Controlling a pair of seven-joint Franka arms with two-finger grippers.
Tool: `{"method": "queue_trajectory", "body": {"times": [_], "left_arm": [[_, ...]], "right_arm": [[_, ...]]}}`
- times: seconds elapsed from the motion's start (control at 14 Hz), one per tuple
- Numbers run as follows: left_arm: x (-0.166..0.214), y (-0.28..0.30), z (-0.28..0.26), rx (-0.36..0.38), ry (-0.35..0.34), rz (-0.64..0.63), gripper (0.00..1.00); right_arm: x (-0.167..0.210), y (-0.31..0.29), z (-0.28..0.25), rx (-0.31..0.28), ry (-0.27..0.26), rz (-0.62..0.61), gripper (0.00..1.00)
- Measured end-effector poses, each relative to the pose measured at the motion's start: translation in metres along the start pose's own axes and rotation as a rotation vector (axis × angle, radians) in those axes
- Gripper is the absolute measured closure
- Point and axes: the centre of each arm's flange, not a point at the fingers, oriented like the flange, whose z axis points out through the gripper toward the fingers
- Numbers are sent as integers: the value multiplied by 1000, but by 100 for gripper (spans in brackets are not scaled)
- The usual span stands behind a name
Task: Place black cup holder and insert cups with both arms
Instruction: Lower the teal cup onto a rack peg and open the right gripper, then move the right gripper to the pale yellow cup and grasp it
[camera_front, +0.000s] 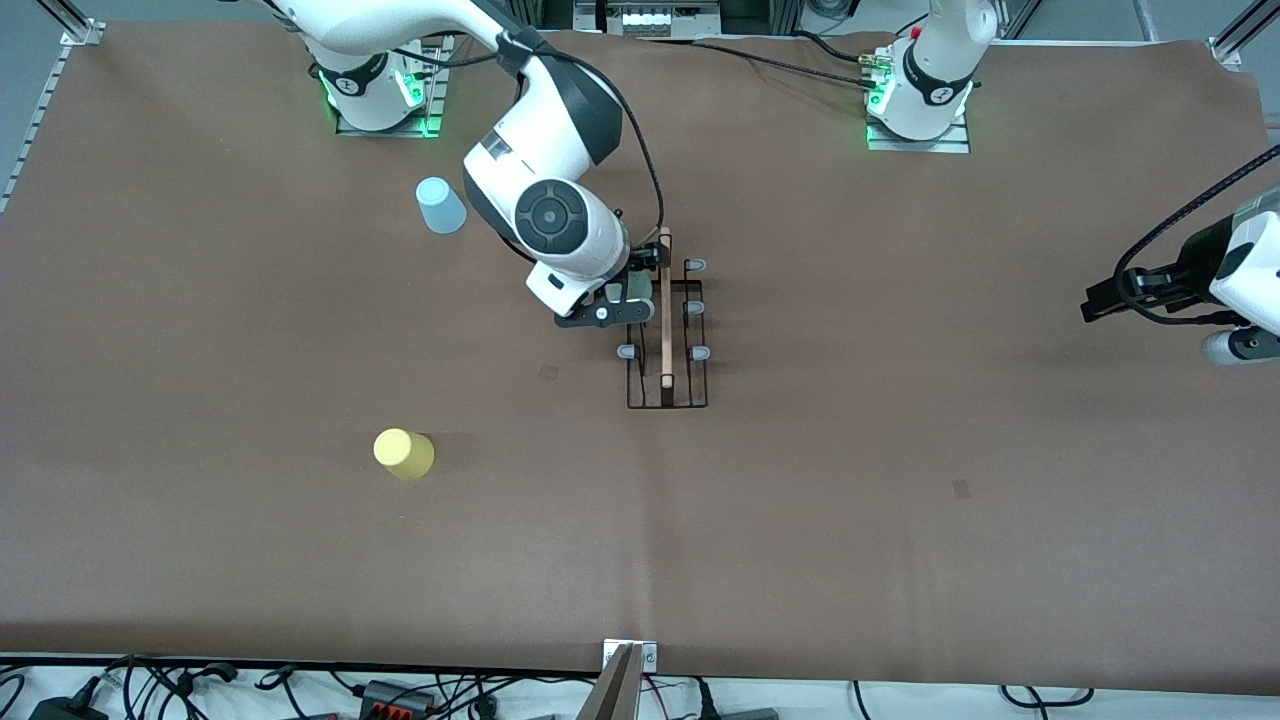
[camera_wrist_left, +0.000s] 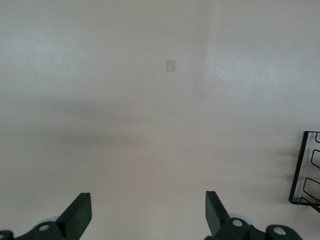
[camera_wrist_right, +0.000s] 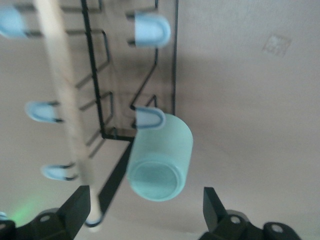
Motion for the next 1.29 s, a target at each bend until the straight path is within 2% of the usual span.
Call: {"method": "queue_trajectory", "body": {"times": [0.21,0.5,0.64,0.93,1.29], "left_arm": [[0,0,1,0,-1,0,0],[0,0,1,0,-1,0,0],[0,0,1,0,-2,-1,0],[0,-1,1,0,-2,-1,0],[0,-1,1,0,-2,-1,0]], "right_arm": [[42,42,-41,3,82,112,0],[123,176,-66,-114,211,304,0],[158,237,-65,-124,268,327,0],[198,328,-51,-126,279,250,0],[222,341,-22,-117,264,218,0]]}}
